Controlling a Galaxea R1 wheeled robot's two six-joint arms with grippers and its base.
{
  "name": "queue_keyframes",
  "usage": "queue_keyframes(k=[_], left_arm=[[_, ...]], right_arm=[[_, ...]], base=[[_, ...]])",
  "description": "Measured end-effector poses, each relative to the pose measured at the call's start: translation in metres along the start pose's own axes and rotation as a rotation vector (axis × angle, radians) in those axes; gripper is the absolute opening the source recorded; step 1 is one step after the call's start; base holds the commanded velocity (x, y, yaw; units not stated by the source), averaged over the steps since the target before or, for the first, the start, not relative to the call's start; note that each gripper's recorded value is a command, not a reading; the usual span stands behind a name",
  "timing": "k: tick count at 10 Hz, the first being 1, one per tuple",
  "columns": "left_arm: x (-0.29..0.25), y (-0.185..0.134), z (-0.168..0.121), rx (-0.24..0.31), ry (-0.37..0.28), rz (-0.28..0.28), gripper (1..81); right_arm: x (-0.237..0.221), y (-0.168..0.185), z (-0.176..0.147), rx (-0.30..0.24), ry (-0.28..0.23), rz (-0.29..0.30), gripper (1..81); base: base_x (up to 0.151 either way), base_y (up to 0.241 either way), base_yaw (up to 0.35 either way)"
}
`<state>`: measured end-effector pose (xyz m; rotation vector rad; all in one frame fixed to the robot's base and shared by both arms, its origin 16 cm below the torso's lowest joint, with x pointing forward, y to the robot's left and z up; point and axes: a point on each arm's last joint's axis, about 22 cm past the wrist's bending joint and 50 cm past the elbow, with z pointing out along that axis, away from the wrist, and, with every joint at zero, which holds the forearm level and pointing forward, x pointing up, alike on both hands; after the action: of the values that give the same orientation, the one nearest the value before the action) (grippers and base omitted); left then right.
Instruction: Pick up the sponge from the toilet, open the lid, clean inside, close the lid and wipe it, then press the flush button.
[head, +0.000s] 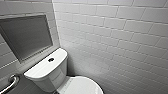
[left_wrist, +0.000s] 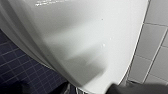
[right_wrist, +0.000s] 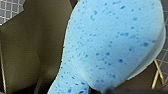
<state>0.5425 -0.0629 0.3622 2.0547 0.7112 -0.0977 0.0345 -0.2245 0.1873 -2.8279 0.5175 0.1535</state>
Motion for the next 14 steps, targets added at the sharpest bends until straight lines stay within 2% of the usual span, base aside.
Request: queue_keyframes(k=[3, 6, 14], left_arm=[[-0.007, 0.016, -0.012, -0.050, -0.005, 0.006, 81.1], [-0.020, 0.039, -0.024, -0.095, -0.023, 0.035, 81.1], [-0.021, 0.068, -0.063, -0.198, 0.014, 0.011, 81.1]], right_arm=[[0.000, 0.000, 0.000, 0.000, 0.001, 0.000, 1.0], [0.006, -0.002, 0.001, 0.005, 0.011, -0.006, 1.0], [0.006, -0.003, 0.001, 0.006, 0.012, -0.006, 1.0]], base=[[0.000, 0.000, 0.000], [0.000, 0.000, 0.000], [0.000, 0.000, 0.000]])
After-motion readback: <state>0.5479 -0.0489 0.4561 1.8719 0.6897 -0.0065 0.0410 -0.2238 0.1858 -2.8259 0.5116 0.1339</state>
